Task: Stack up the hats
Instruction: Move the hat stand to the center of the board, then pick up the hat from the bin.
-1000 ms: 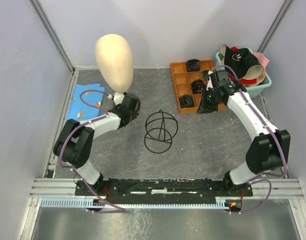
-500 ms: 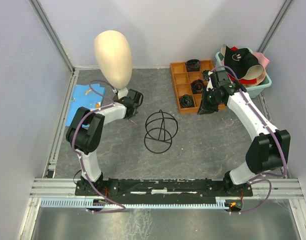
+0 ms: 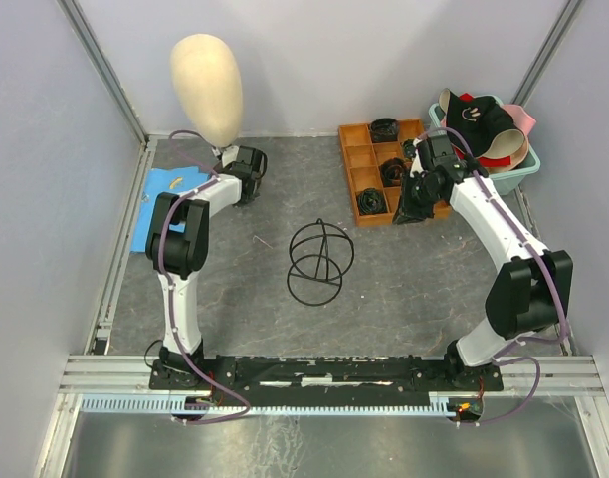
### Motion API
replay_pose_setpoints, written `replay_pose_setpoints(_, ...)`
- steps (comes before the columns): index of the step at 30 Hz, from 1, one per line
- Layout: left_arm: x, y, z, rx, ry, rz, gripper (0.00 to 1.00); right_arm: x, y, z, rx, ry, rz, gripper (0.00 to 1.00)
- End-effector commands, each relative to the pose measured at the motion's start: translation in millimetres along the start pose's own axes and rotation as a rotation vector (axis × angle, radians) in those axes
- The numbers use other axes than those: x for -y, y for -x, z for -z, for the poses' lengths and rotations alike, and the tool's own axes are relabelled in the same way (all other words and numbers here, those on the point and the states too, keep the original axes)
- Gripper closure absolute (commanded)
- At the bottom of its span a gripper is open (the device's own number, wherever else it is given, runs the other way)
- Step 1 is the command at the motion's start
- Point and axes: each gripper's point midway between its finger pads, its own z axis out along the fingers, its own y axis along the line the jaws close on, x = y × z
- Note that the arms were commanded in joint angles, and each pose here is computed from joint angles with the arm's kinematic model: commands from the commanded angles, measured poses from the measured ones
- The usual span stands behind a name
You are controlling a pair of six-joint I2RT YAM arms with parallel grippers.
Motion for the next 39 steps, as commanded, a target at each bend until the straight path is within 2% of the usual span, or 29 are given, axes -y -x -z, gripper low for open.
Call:
replay_pose_setpoints(1,13.3,11.9,-16.4,-0.002,-0.037,-0.071,0.97,-5.9,26.9,12.4,0.07,-0.002,0.023,0.8)
replay_pose_setpoints(5,30.9,27.1,-12.0,0.017,-0.104,-0.068,0.97,-4.9,44.3,21.4,0.112,-0.034,0.034,0.8)
replay_pose_setpoints(8,33.7,39.2,9.7,0.036,-0.154,-0.035,0.97,-2.1,68.4,30.2,0.173,-0.067,0.035,0.79)
replay_pose_setpoints(12,30.1,42.5,46.5,0.051,-0.238,0.012,0.96,10.8,111.6,47.9,0.272,-0.136,0.011,0.71)
replay_pose_setpoints(15,27.5,35.0,72.2,0.036,-0.309,0.034,0.85,36.1,143.2,51.5,0.308,-0.192,-0.043,0.65)
replay_pose_setpoints(18,24.7,24.8,96.3,0.02,-0.37,0.036,0.7,67.5,175.5,60.8,0.386,-0.23,-0.146,0.52)
replay_pose_setpoints(22,27.4,15.8,128.9,0.02,-0.452,0.009,0.56,107.2,211.1,67.8,0.478,-0.267,-0.254,0.38)
replay_pose_setpoints(25,26.7,16.0,149.2,0.023,-0.496,-0.003,0.51,126.8,230.3,57.2,0.48,-0.288,-0.262,0.35)
replay_pose_setpoints(31,20.3,27.9,180.1,0.068,-0.55,0.006,0.48,146.0,248.7,39.4,0.482,-0.327,-0.291,0.33)
replay_pose_setpoints(35,20.1,29.3,183.8,0.077,-0.561,0.0,0.47,160.5,252.7,37.1,0.51,-0.314,-0.369,0.33)
replay_pose_setpoints(39,22.1,24.0,180.9,0.063,-0.57,-0.01,0.47,175.8,252.5,45.0,0.524,-0.37,-0.392,0.32)
